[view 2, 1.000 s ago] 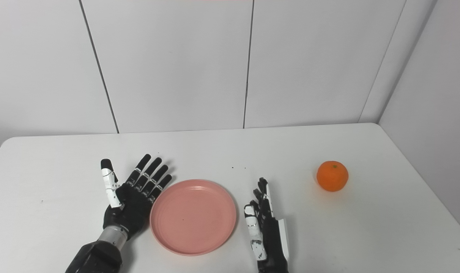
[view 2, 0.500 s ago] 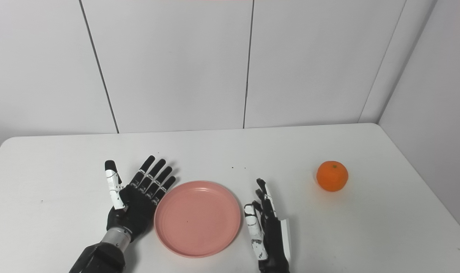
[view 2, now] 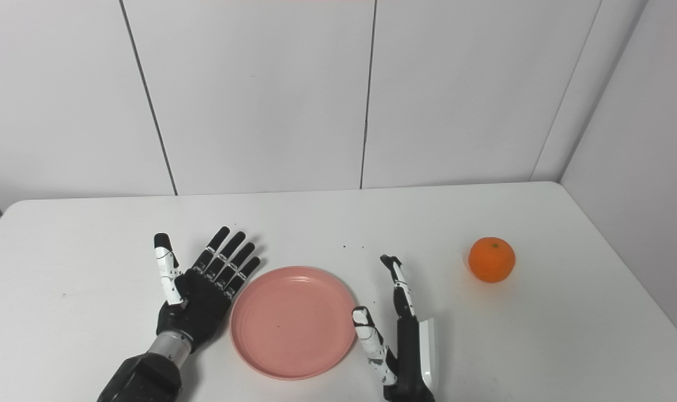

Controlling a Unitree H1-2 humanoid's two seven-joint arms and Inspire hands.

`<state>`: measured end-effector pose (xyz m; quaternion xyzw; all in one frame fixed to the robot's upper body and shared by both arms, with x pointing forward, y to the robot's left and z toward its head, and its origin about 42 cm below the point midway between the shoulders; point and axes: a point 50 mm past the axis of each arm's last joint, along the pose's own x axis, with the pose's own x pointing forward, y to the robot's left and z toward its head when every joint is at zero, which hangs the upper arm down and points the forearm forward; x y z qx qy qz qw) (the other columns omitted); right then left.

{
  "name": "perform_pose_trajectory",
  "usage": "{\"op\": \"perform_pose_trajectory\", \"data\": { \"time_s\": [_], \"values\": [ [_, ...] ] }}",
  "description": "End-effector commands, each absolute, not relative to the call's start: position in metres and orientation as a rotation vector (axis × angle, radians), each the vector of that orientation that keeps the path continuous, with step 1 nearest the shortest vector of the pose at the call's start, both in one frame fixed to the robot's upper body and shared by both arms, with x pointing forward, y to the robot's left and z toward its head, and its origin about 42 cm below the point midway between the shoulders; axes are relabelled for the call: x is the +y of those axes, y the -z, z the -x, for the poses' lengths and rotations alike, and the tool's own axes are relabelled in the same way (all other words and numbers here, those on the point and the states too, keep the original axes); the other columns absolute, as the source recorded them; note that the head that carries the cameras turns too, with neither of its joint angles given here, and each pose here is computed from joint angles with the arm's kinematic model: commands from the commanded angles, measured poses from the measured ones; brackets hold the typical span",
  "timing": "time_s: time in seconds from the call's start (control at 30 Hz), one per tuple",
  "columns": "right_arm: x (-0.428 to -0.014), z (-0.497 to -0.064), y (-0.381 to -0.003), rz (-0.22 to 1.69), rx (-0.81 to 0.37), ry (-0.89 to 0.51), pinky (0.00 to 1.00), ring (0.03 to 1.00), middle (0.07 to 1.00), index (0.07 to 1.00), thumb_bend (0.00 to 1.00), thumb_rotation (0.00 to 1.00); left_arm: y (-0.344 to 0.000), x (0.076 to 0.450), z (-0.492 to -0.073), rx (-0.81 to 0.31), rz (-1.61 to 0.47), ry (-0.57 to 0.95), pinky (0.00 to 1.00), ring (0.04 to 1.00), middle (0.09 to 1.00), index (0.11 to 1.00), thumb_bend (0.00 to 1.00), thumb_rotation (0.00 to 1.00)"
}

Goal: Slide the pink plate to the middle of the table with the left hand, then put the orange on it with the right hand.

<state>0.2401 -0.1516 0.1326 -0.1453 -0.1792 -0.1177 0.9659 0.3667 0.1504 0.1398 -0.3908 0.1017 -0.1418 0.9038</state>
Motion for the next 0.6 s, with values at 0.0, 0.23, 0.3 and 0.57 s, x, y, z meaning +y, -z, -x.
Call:
{"op": "perform_pose_trajectory", "data": {
  "time_s": [0.0,0.23,0.3,0.57],
  "values": [
    [-0.161,-0.241,-0.145,0.362,-0.4,0.27,0.92,0.927,0.934,0.882,0.72,0.99,-0.133,0.151,-0.369,0.253,0.792,0.279,0.86,0.849,0.837,0.886,0.84,0.93],
    [-0.179,-0.25,-0.169,0.531,-0.401,0.266,0.87,0.908,0.919,0.879,0.74,0.97,-0.134,0.154,-0.37,0.25,0.797,0.281,0.87,0.855,0.844,0.89,0.84,0.93],
    [-0.183,-0.253,-0.176,0.592,-0.415,0.271,0.84,0.884,0.899,0.869,0.74,0.96,-0.134,0.155,-0.37,0.249,0.797,0.281,0.87,0.855,0.847,0.892,0.84,0.93],
    [-0.202,-0.267,-0.201,0.765,-0.404,0.286,0.81,0.859,0.865,0.836,0.82,0.96,-0.132,0.161,-0.373,0.254,0.794,0.287,0.89,0.868,0.856,0.911,0.84,0.96]
  ]
}}
